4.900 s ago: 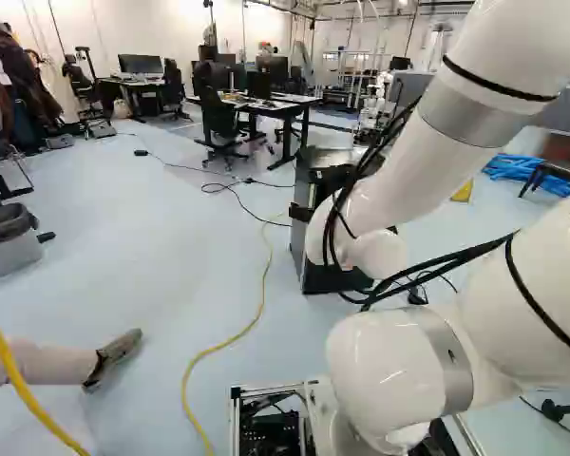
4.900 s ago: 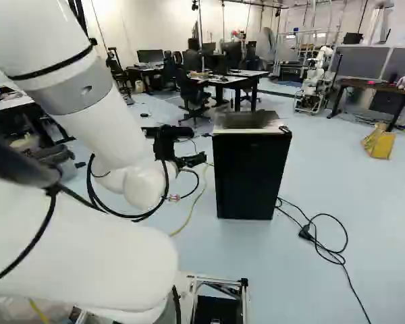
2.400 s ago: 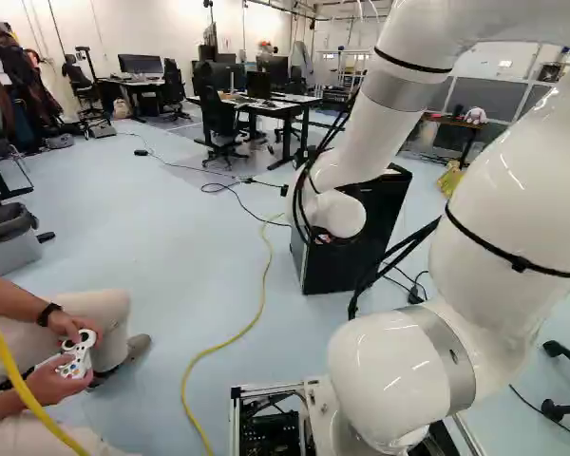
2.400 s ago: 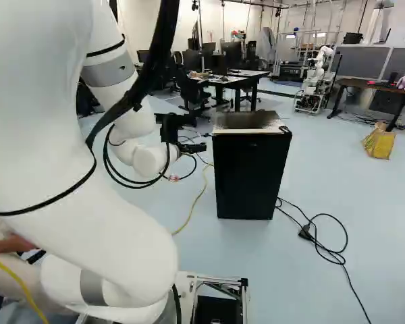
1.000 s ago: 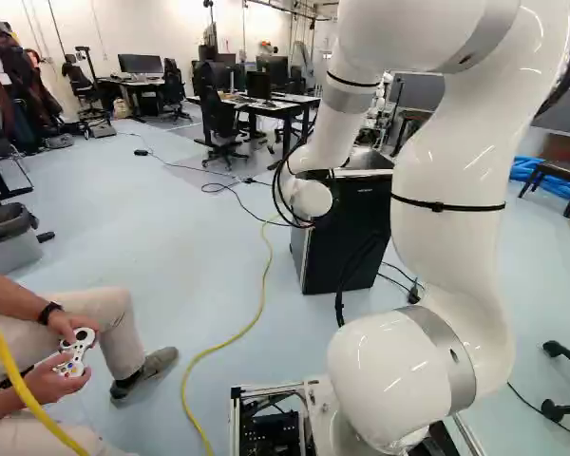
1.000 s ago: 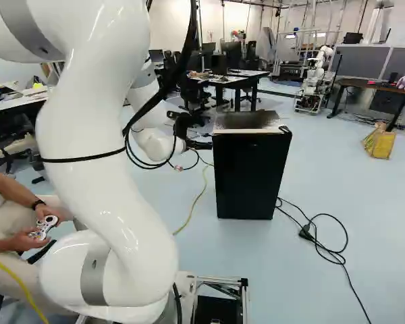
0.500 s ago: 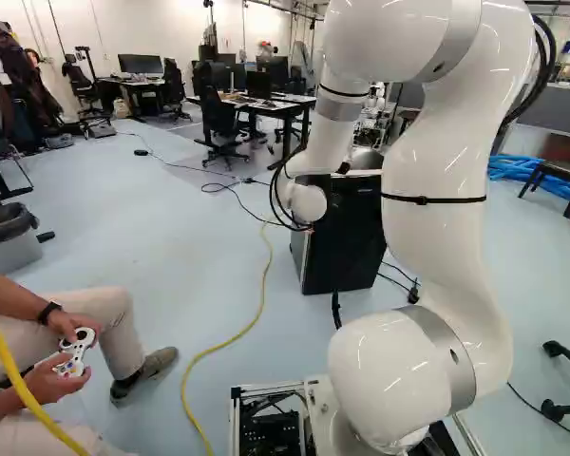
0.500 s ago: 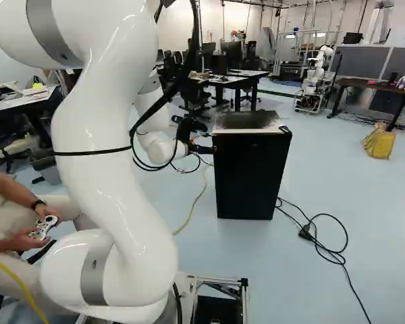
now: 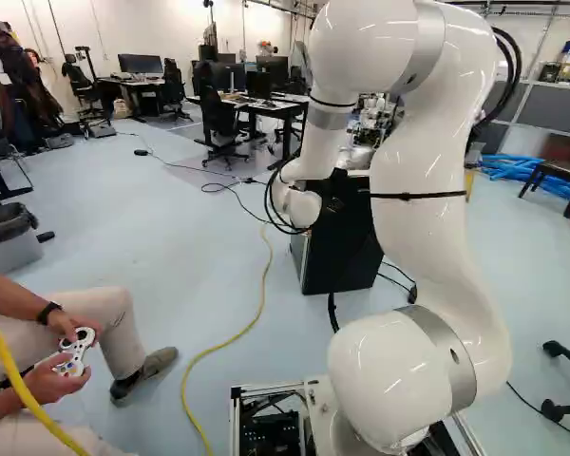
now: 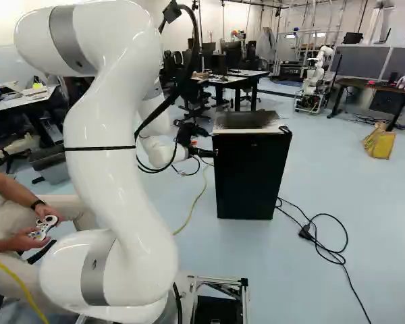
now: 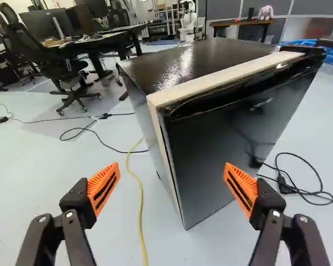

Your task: Grab a drink from the fridge

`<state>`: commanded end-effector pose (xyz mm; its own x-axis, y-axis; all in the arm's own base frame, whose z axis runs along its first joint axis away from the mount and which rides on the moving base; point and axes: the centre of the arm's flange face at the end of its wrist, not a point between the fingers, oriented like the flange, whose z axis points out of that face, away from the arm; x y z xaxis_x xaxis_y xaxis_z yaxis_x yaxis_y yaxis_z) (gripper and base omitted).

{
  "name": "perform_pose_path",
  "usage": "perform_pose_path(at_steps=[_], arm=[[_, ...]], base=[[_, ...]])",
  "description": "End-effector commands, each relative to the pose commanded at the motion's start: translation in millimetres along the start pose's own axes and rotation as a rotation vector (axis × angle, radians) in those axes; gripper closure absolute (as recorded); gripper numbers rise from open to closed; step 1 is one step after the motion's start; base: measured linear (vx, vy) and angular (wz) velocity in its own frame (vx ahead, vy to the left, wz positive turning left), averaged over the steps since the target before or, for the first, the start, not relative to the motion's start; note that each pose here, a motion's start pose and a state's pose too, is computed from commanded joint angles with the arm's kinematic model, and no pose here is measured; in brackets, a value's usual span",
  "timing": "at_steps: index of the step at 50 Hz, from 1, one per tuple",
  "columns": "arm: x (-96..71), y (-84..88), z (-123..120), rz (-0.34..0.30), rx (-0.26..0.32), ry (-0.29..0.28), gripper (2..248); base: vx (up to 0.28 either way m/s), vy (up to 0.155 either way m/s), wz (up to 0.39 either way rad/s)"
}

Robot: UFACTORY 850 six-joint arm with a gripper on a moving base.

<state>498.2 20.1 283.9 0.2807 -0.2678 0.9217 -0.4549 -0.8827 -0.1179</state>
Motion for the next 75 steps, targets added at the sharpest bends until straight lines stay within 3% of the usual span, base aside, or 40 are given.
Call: perform_pose_path(at_steps=[40,60,75], arm=[[4.7,-18.0,19.6,0.067,-0.088,0.114,3],[-8.4,-24.4,41.0,0.087,-0.148,0.149,3],[-7.4,-30.0,51.6,0.113,-0.189,0.190,3]], base=[[0.000,0.000,0.000],[0.000,0.000,0.000],[0.000,0.000,0.000]])
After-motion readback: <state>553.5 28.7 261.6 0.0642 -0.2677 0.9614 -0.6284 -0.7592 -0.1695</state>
